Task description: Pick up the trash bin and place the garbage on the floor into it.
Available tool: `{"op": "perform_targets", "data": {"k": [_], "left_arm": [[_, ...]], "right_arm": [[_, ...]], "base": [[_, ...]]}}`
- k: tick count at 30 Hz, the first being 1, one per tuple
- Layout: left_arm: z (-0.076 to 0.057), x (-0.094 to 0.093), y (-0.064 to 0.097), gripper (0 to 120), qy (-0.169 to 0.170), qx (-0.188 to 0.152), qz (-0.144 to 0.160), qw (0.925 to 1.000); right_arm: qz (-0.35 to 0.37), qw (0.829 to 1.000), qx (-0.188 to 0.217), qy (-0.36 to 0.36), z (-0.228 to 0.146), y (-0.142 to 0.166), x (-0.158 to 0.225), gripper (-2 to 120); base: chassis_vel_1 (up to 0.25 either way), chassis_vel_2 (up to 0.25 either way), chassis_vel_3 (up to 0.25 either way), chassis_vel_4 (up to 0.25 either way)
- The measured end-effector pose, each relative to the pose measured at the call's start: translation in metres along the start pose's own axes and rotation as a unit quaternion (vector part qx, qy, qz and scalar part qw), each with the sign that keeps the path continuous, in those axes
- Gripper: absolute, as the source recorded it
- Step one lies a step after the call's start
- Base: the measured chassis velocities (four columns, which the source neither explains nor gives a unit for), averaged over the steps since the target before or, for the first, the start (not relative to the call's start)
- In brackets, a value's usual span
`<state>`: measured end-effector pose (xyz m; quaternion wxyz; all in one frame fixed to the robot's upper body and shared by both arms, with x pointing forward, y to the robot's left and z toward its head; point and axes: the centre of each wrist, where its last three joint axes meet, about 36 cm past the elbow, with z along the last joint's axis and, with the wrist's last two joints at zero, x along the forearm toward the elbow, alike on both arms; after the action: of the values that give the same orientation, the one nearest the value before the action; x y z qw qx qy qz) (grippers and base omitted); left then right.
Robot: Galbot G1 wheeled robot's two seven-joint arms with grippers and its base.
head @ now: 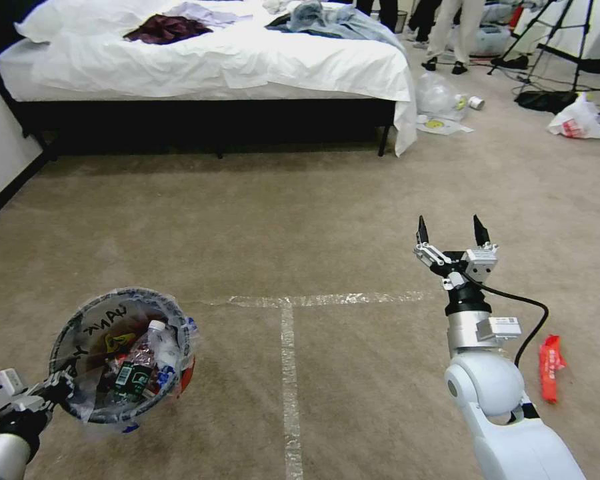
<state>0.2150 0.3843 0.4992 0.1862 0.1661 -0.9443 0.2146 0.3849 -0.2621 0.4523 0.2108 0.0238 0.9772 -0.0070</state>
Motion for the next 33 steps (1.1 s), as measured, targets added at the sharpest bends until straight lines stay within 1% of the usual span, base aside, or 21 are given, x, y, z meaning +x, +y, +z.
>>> {"op": "perform_targets", "data": {"k": [15, 24, 33], "left_arm": [[0.000, 0.001, -0.002, 1, 0.000, -0.003, 0.001, 1.0000], [0.001, 0.004, -0.002, 1, 0.001, -0.005, 0.001, 1.0000], [0.001, 0.004, -0.002, 1, 0.002, -0.007, 0.001, 1.0000]], "right_arm": [[0.019, 1.000, 0.008, -0.001, 0.001, -0.007, 0.006, 100], [0.020, 1.000, 0.010, 0.000, 0.002, -0.008, 0.011, 100], [0.023, 1.000, 0.012, 0.001, 0.003, -0.010, 0.015, 100]], "base": [[-0.036, -0.030, -0.042, -0.038], [-0.069, -0.080, -0.070, -0.076], [-0.110, -0.101, -0.092, -0.098]]}}
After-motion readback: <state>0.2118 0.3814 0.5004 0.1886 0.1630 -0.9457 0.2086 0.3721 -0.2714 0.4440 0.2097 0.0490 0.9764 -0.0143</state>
